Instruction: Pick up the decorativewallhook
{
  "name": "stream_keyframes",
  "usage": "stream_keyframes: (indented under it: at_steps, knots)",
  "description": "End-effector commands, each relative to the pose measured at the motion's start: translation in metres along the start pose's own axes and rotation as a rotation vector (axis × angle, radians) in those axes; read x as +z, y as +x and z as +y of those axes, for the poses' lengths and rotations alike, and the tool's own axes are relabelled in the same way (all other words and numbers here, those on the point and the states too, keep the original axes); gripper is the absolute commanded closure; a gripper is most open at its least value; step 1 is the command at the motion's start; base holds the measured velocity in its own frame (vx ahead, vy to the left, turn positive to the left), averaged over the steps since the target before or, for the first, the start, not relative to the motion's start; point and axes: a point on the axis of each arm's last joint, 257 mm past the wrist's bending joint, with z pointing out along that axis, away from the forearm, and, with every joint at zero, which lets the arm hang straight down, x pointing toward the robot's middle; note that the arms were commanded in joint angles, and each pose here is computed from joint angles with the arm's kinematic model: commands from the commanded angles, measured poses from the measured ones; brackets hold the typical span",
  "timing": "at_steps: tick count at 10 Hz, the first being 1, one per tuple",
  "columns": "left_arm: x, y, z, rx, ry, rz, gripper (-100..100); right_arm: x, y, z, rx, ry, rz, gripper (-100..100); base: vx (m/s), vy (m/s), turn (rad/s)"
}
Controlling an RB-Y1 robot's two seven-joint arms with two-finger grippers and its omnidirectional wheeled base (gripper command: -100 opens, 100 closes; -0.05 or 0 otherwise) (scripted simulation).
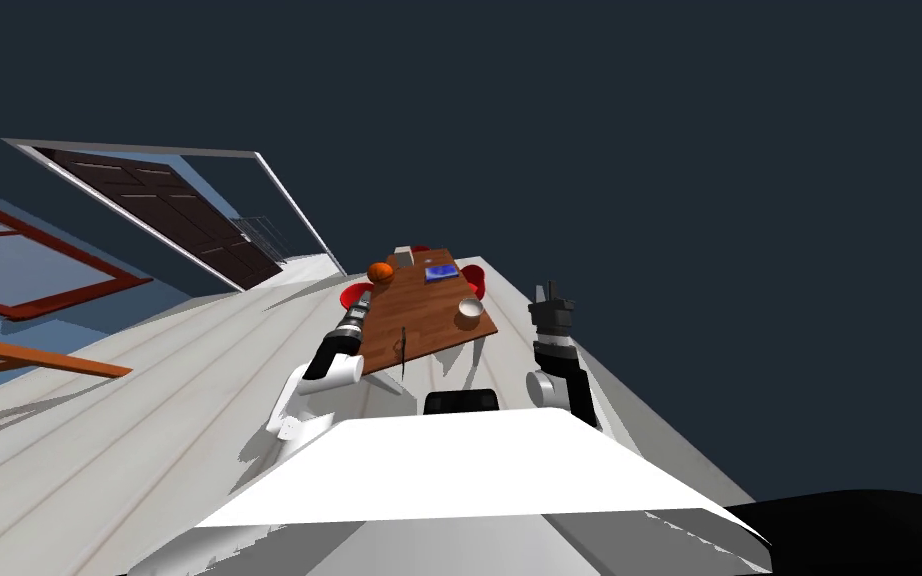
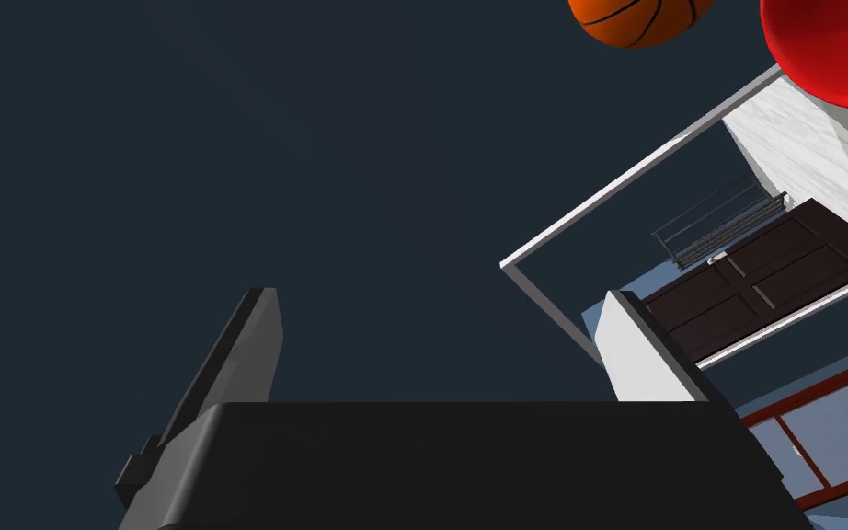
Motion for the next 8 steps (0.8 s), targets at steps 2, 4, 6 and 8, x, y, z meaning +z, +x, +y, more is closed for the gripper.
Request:
stream_keyframes:
  at_steps: [2, 4, 6, 8]
  knots:
    - [0.005, 0.002, 0.028, 0.061, -0.087, 0.026, -100, 0.000, 0.000, 0.000, 0.000, 0.000, 0.000, 0, -0.022, 0.031, -0.145]
    - [0.007, 0.005, 0.047, 0.097, -0.148, 0.048, -100, 0.000, 0.000, 0.000, 0.000, 0.000, 0.000, 0, -0.027, 0.035, -0.144]
    - [0.007, 0.010, 0.067, 0.131, -0.213, 0.078, -100, 0.000, 0.000, 0.000, 0.000, 0.000, 0.000, 0, -0.027, 0.033, -0.112]
    - [0.005, 0.015, 0.087, 0.163, -0.273, 0.111, -100, 0.000, 0.000, 0.000, 0.000, 0.000, 0.000, 0, -0.018, 0.028, -0.137]
